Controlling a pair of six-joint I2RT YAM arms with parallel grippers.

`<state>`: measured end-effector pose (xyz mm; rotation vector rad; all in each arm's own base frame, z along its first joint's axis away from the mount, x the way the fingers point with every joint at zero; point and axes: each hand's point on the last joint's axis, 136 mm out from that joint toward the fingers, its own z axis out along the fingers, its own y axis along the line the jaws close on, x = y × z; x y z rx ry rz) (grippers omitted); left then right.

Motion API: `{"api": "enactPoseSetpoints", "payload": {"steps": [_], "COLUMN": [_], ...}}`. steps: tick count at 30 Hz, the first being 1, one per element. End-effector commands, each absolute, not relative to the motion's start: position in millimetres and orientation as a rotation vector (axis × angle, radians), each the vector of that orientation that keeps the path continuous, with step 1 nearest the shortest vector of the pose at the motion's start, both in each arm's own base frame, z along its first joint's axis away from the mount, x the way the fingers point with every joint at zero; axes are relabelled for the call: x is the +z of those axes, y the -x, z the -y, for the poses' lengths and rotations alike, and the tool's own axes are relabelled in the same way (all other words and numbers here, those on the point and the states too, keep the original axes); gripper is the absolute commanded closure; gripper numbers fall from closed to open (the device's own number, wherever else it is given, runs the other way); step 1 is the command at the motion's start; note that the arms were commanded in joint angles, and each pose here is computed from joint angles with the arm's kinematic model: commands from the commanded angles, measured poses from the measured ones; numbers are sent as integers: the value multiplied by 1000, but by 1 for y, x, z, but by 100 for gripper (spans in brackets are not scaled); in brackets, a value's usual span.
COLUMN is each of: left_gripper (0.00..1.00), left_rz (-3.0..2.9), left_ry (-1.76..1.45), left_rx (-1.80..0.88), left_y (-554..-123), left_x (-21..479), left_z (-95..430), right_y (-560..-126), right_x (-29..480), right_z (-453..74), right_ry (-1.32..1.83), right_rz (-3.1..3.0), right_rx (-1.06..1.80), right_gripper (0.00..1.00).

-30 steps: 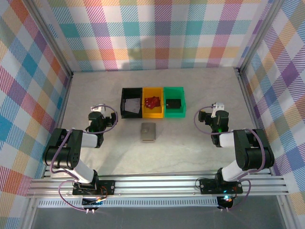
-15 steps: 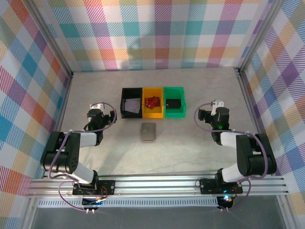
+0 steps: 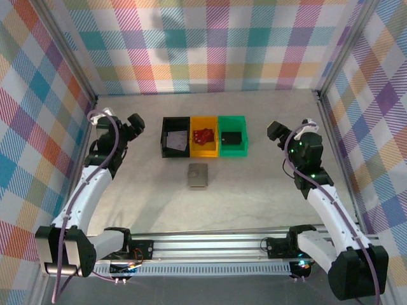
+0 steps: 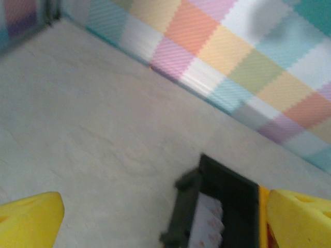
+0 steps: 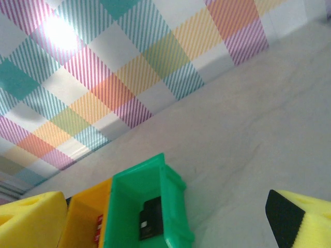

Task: Take the credit cards out of the card holder

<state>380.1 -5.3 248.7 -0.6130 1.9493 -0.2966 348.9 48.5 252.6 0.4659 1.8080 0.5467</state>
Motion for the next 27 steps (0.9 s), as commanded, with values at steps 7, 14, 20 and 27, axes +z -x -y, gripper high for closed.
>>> {"api": "enactPoseSetpoints", "payload": {"steps": [7, 14, 20, 27], "left_gripper": [0, 0, 3, 3], "left_rz": [-2257, -2439, -2558, -2635], "left_ry": [581, 461, 343, 223], "left_rx": [-469, -401, -273, -130], "left_y": [-304, -268, -256, -266], "left_x": [188, 151, 131, 119], "left_z": [71, 118, 147, 177], "right_y": [-328, -312, -301, -299], "right_x": [192, 168, 143, 152], "right_z": [-92, -121, -131, -138], "right_ry": [-434, -252, -183, -124], "right_rz": [-2235, -2420, -2526, -2485], "right_rx": [582, 439, 401, 368], "right_gripper": [1, 3, 7, 8]}}
